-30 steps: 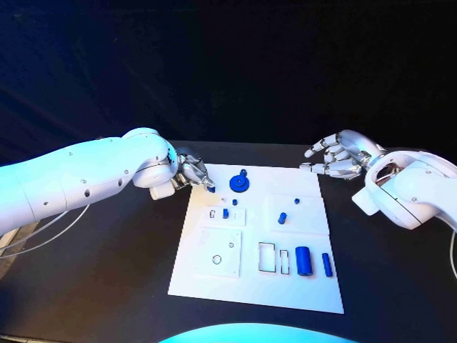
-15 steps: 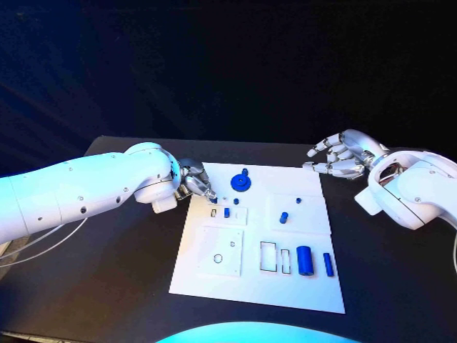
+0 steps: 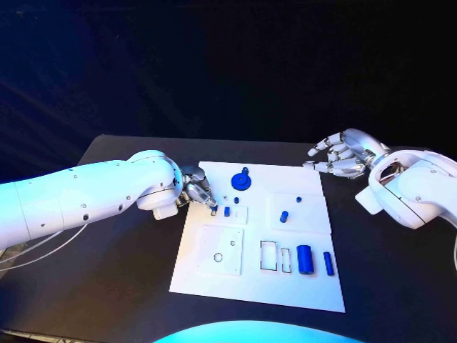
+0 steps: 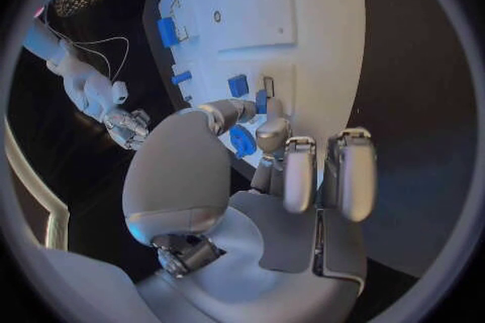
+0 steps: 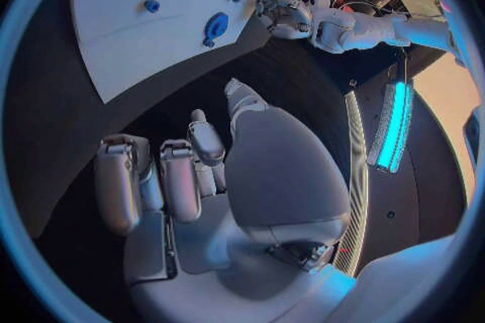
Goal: Assemble the parts on the task board
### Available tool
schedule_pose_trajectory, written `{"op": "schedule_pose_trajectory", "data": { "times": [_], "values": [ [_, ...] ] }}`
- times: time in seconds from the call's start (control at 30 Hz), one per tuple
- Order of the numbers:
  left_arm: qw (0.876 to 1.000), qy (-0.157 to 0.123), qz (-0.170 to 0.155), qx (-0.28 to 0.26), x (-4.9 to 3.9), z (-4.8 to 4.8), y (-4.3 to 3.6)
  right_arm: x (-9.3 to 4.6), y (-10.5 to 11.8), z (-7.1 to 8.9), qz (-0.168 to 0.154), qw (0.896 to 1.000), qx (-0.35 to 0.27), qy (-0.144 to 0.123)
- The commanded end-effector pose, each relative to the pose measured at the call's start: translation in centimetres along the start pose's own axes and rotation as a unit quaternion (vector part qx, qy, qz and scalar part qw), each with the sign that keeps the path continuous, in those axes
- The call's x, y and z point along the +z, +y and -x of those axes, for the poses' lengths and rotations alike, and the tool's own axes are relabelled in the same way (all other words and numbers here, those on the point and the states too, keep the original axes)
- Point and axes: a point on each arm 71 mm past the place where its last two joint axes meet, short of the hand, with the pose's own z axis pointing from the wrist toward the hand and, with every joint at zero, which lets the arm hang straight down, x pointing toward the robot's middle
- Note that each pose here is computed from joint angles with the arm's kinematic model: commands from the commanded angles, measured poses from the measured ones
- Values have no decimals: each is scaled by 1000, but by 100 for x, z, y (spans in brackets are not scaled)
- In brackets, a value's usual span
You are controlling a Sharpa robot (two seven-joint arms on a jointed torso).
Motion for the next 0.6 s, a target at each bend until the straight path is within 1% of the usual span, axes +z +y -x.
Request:
{"op": "schedule_pose_trajectory", "data": {
  "times": [0.03, 0.3, 0.6],
  "values": [
    [1000, 10, 2, 15, -5, -27, -3, 0, 7, -7, 4, 1000, -2, 2],
    [999, 19, 3, 25, -11, -49, 0, 0, 12, -14, 5, 1000, -3, 3],
    [999, 20, 4, 34, -17, -53, 7, 0, 10, -14, 5, 1000, -3, 3]
  ]
}}
